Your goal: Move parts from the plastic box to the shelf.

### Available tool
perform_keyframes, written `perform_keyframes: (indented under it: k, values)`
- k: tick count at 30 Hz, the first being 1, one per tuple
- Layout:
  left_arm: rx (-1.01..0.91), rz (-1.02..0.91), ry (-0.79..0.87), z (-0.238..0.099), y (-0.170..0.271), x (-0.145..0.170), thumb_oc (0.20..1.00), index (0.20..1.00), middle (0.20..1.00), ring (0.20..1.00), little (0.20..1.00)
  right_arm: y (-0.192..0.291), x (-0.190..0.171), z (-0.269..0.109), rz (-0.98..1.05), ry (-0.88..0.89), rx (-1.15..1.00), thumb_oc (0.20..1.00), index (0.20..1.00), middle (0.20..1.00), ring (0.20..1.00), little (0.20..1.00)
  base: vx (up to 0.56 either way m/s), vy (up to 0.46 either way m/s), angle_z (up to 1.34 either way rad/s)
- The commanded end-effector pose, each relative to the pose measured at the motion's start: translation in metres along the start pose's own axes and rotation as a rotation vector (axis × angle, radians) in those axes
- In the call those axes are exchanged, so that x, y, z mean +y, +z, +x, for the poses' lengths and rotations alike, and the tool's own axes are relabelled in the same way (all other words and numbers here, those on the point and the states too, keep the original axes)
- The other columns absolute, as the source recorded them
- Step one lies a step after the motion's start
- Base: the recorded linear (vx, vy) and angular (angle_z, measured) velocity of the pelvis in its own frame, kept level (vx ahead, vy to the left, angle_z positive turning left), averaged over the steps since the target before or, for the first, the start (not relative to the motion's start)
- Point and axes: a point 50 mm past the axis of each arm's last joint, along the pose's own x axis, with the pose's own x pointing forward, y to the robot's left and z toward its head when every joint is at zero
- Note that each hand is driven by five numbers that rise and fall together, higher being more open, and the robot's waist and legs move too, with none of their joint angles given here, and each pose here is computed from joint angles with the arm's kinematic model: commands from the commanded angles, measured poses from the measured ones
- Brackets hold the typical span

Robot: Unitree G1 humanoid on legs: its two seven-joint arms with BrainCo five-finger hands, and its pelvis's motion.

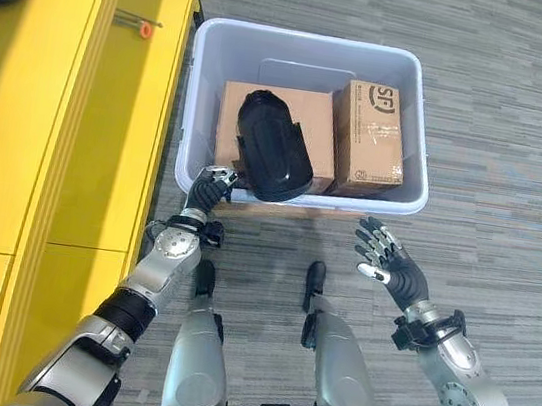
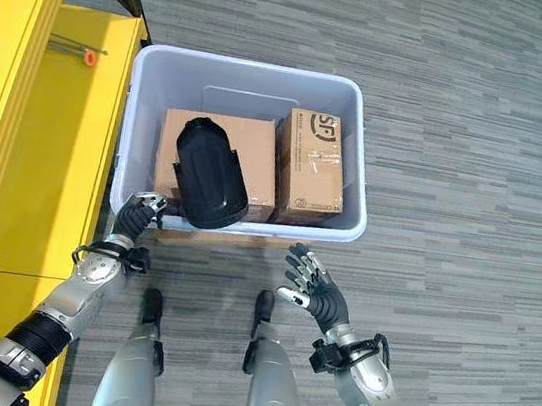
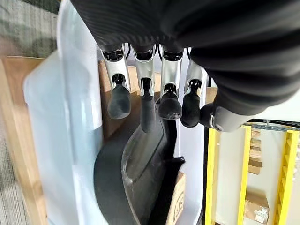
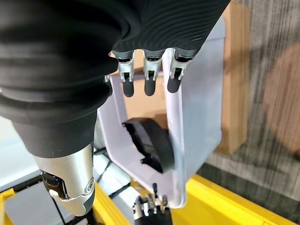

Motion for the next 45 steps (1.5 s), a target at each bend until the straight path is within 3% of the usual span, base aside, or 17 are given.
perform_keyframes:
  k: [1, 10, 11, 12, 13, 22, 31, 45]
  values:
    - [-0.122, -0.013, 0.003, 0.004, 0.023, 0.006, 0.2, 0.2, 0.2, 0.2, 0.2, 0.02, 0.006, 0.004, -0.002, 0.025, -0.108, 1.0, 1.0, 1.0, 1.0, 1.0, 0.0, 0.0, 0.0]
    - [-0.147, -0.054, -0.045, 0.002, 0.028, -0.007, 0.2, 0.2, 0.2, 0.2, 0.2, 0.019, 0.006, 0.005, -0.001, 0.018, -0.106, 1.0, 1.0, 1.0, 1.0, 1.0, 0.0, 0.001, -0.02]
    - [-0.175, -0.078, -0.056, 0.002, 0.035, -0.01, 0.837, 0.837, 0.837, 0.837, 0.837, 0.018, 0.006, 0.004, 0.004, 0.018, -0.104, 1.0, 1.0, 1.0, 1.0, 1.0, 0.0, 0.0, 0.0]
    - [-0.175, -0.078, -0.056, 0.002, 0.035, -0.009, 0.837, 0.837, 0.837, 0.837, 0.837, 0.018, 0.007, 0.004, 0.004, 0.018, -0.104, 1.0, 1.0, 1.0, 1.0, 1.0, 0.0, 0.0, 0.0]
    - [-0.201, -0.087, -0.06, 0.002, 0.041, -0.012, 1.0, 1.0, 1.0, 1.0, 1.0, 0.018, 0.006, 0.004, 0.001, 0.012, -0.101, 1.0, 1.0, 1.0, 1.0, 1.0, 0.0, 0.0, 0.0]
    - [-0.31, -0.303, -0.064, 0.013, 0.074, -0.036, 1.0, 1.0, 1.0, 1.0, 1.0, 0.017, 0.012, 0.007, 0.027, 0.022, -0.105, 1.0, 1.0, 1.0, 1.0, 1.0, -0.01, -0.003, -0.01]
    - [-0.317, -0.421, -0.016, 0.02, 0.081, -0.038, 1.0, 1.0, 1.0, 1.0, 1.0, 0.017, 0.014, 0.006, 0.027, 0.02, -0.108, 1.0, 1.0, 1.0, 1.0, 1.0, 0.0, 0.0, 0.0]
    - [-0.307, -0.344, 0.133, 0.027, 0.076, -0.022, 1.0, 1.0, 1.0, 1.0, 1.0, 0.016, 0.014, 0.004, 0.021, 0.008, -0.103, 1.0, 1.0, 1.0, 1.0, 1.0, -0.01, -0.008, -0.04]
